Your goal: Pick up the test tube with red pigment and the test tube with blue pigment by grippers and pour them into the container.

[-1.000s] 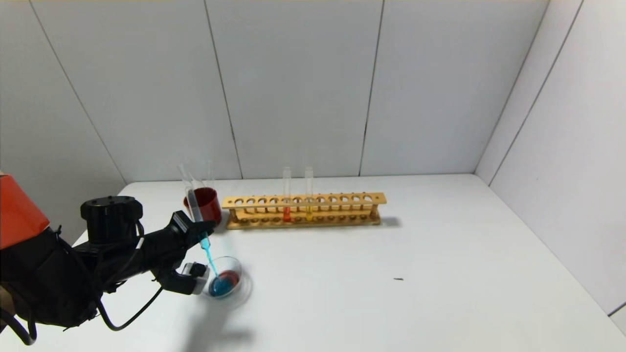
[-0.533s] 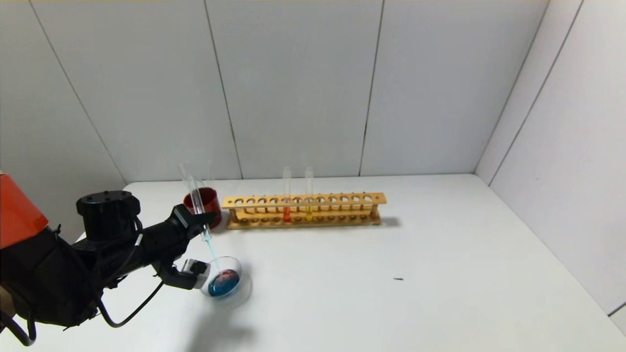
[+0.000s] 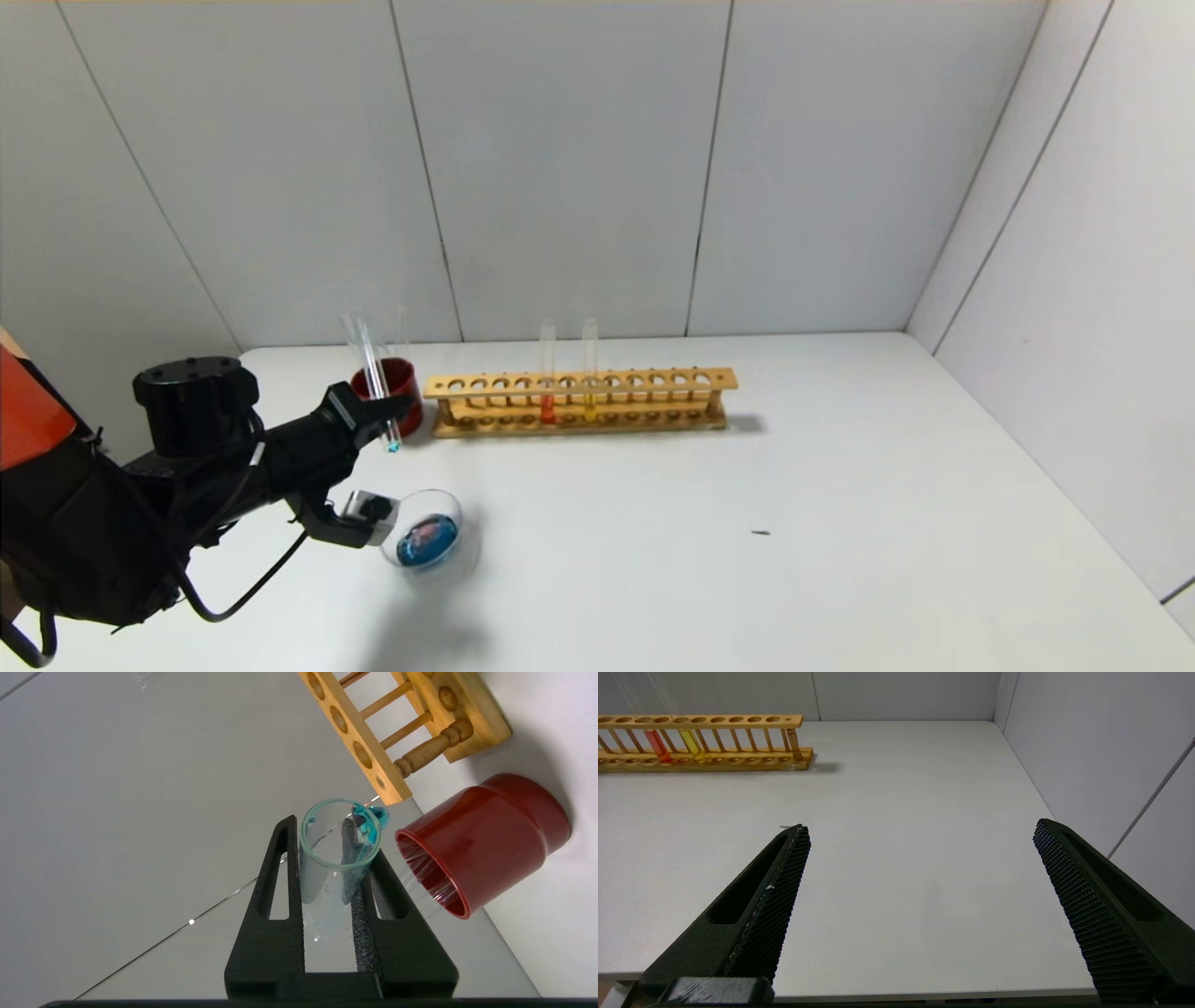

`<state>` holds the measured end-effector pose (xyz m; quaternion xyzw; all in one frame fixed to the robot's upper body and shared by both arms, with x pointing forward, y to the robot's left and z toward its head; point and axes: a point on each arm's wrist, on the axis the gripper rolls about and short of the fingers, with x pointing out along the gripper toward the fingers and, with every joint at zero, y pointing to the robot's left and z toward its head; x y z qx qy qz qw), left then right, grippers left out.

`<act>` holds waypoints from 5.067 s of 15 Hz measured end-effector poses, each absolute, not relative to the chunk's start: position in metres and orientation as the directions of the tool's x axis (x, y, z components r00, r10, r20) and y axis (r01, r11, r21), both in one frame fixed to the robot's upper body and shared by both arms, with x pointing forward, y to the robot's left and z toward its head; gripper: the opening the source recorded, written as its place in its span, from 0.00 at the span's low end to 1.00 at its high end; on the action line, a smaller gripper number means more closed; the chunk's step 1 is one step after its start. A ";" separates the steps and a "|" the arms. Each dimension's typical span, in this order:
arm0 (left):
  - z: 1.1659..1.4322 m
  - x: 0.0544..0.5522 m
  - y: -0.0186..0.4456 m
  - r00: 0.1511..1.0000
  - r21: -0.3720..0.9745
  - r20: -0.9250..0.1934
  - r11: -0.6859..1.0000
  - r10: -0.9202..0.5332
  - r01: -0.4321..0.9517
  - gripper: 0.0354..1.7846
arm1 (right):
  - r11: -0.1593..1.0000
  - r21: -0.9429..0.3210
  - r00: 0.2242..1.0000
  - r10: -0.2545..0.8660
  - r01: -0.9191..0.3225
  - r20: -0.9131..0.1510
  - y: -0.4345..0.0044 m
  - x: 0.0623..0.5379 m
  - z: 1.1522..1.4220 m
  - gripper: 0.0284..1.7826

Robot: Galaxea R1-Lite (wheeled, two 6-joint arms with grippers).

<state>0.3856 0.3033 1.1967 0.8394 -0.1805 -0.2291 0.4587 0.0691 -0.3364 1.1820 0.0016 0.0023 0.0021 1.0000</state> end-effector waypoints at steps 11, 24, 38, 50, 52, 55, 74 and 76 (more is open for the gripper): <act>1.259 0.395 0.295 0.953 0.981 -0.093 -0.189 -0.289 0.039 0.17 | 1.000 0.003 1.000 0.004 -0.004 -0.004 -0.336 0.069 1.182 0.98; 1.351 0.415 0.298 0.987 0.485 -0.119 0.862 -0.105 0.150 0.17 | 1.000 0.003 1.000 0.004 -0.004 -0.005 -0.336 0.069 1.182 0.98; 1.257 0.482 0.292 0.979 0.210 -0.154 0.964 -0.133 0.164 0.17 | 1.000 0.003 1.000 0.004 -0.004 -0.005 -0.336 0.069 1.182 0.98; 1.226 0.492 0.295 0.991 0.224 -0.102 0.969 -0.084 0.105 0.30 | 1.000 0.003 1.000 0.004 -0.004 -0.005 -0.336 0.069 1.182 0.98; 1.222 0.491 0.295 0.989 0.226 -0.114 0.967 -0.091 0.114 0.46 | 1.000 0.003 1.000 0.004 -0.004 -0.005 -0.336 0.069 1.182 0.98; 1.221 0.490 0.295 0.989 0.225 -0.119 0.967 -0.092 0.117 0.75 | 1.000 0.003 1.000 0.004 -0.004 -0.005 -0.336 0.069 1.182 0.98; 1.355 0.164 0.330 0.939 0.210 0.344 0.973 0.016 -0.094 0.98 | 1.000 0.003 1.000 0.004 -0.004 -0.004 -0.336 0.069 1.182 0.98; 1.331 0.117 0.334 0.928 0.181 0.370 0.976 0.047 -0.122 0.98 | 1.000 0.003 1.000 0.004 -0.004 -0.004 -0.336 0.069 1.182 0.98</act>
